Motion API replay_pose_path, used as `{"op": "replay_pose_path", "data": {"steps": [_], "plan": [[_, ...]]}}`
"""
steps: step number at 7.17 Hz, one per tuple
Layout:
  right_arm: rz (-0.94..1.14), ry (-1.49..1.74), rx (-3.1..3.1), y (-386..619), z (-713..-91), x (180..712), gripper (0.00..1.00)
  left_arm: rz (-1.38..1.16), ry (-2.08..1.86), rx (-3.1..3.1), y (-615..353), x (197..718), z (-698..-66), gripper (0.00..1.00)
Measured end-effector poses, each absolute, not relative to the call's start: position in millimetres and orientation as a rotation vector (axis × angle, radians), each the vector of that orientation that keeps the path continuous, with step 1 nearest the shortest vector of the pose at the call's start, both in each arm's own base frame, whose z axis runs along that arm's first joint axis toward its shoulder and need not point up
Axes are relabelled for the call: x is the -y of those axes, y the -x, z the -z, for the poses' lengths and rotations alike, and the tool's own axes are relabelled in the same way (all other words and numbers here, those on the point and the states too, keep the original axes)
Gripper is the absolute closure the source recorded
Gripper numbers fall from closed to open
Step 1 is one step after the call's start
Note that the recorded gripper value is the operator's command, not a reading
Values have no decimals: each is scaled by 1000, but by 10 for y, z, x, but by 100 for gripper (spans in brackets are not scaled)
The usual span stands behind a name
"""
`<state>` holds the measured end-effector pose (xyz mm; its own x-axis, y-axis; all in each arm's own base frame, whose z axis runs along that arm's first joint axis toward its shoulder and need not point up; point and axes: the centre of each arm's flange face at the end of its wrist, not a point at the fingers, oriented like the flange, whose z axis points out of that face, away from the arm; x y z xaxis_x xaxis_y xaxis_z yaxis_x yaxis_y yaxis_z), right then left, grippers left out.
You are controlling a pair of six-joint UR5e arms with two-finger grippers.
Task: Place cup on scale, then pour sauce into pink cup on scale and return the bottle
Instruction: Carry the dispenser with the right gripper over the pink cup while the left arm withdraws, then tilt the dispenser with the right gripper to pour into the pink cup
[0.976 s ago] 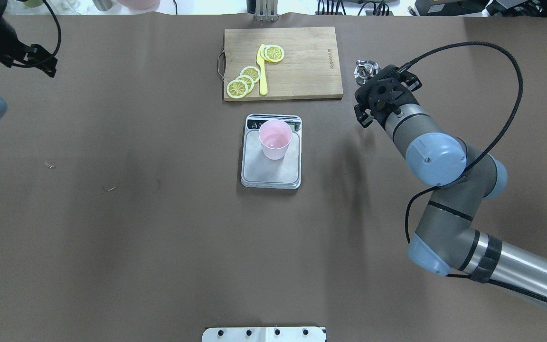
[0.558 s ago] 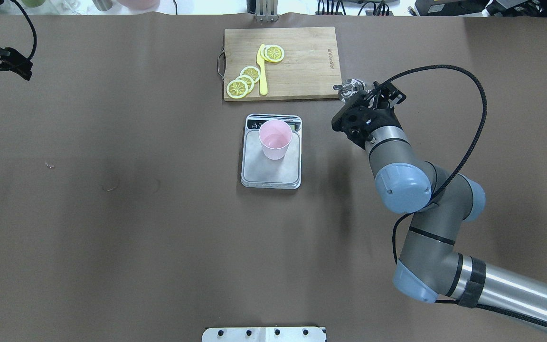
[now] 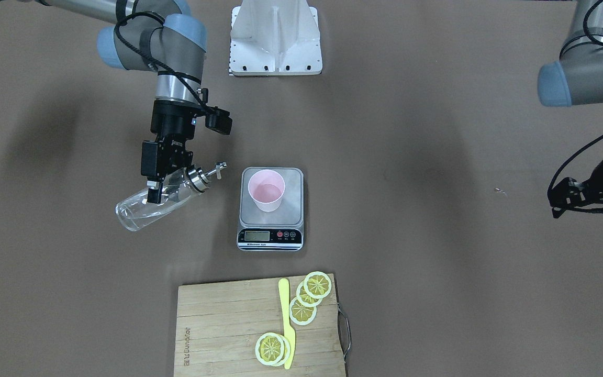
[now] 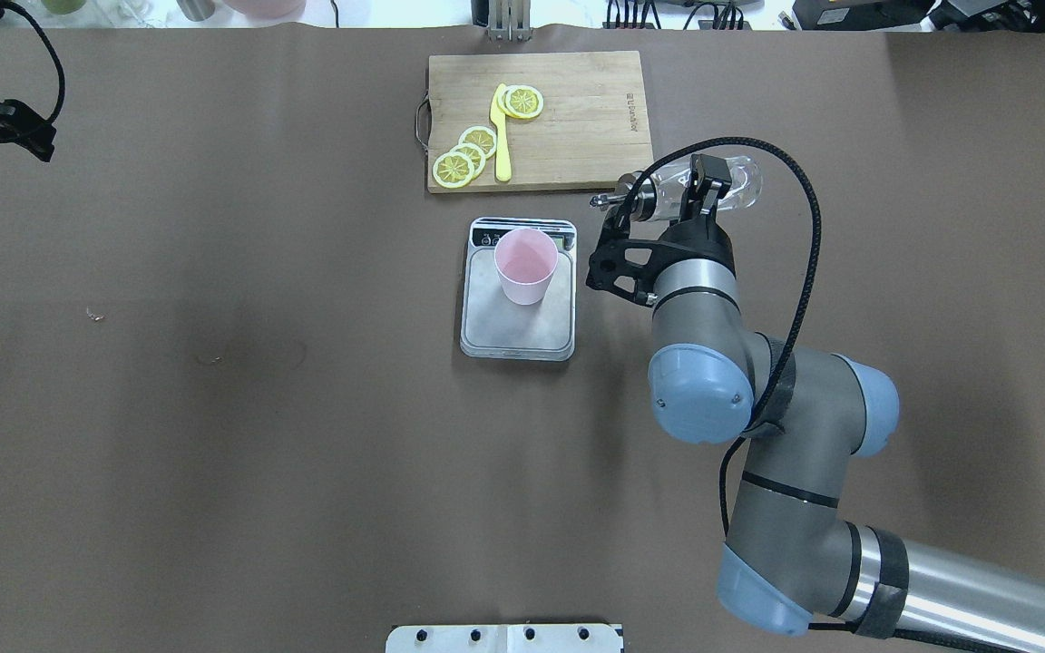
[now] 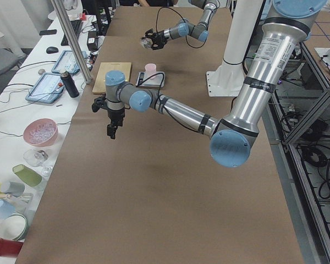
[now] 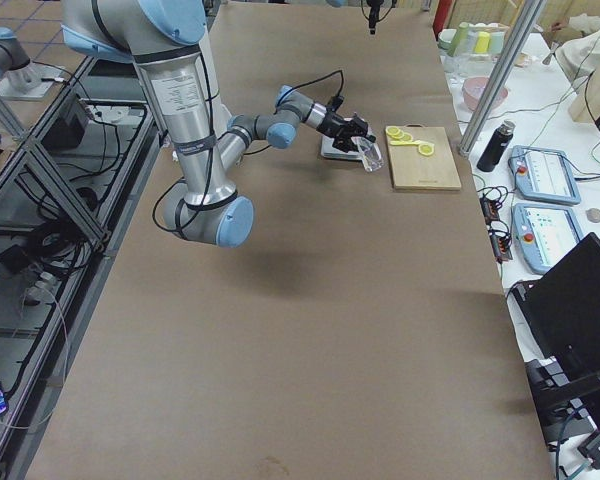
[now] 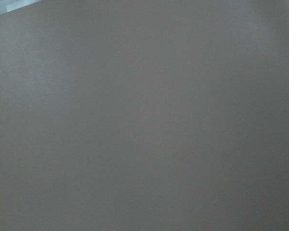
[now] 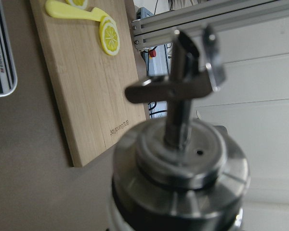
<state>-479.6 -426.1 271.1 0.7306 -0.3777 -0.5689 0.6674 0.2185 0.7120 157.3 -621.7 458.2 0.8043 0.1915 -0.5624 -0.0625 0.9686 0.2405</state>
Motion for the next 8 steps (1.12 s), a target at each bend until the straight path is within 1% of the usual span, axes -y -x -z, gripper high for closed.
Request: {"op": "replay_pose_path", "data": {"steps": [2, 4, 8], "plan": [[778, -1129, -370, 4951, -2745, 4111, 100, -136, -210, -621, -1586, 6239, -4660, 1], [804, -1099, -448, 4995, -2717, 4105, 100, -137, -206, -621, -1600, 6261, -4739, 1], [800, -1064, -498, 5217, -2643, 4365, 100, -140, -217, -625, -1635, 6333, -4939, 1]]}}
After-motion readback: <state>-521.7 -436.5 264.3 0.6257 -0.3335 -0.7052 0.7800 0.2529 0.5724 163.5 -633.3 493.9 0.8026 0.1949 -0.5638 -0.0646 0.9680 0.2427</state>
